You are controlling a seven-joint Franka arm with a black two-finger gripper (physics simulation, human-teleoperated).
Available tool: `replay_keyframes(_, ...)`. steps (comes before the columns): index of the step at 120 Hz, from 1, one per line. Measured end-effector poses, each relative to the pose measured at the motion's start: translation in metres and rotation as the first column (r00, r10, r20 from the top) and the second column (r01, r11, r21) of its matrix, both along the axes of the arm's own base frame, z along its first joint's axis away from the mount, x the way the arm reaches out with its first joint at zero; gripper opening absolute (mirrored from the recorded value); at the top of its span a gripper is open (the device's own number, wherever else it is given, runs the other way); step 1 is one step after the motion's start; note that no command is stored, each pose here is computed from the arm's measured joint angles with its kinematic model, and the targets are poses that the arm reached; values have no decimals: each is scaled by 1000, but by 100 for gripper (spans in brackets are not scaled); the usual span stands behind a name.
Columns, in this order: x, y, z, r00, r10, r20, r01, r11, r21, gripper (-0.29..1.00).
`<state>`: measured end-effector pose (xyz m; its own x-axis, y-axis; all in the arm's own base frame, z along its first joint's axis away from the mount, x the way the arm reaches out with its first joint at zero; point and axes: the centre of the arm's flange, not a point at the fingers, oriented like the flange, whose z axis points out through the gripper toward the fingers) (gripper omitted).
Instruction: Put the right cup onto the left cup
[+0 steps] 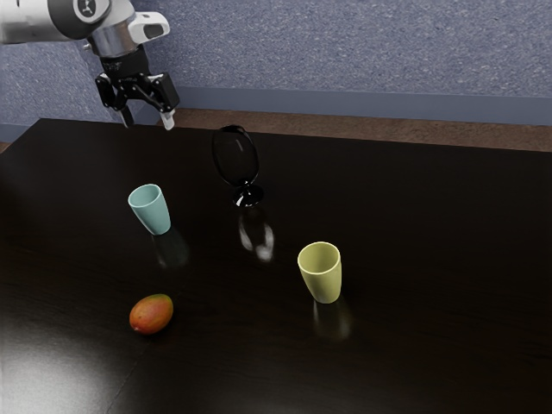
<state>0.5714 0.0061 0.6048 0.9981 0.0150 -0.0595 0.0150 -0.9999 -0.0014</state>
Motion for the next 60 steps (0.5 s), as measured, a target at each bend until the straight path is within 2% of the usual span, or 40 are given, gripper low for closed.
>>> replay_keyframes(31,-2,-17,-1,999,-34,-18,34,999,-2,70)
replay_keyframes(60,-8,-120,-15,975,-220,-38,220,975,-11,70)
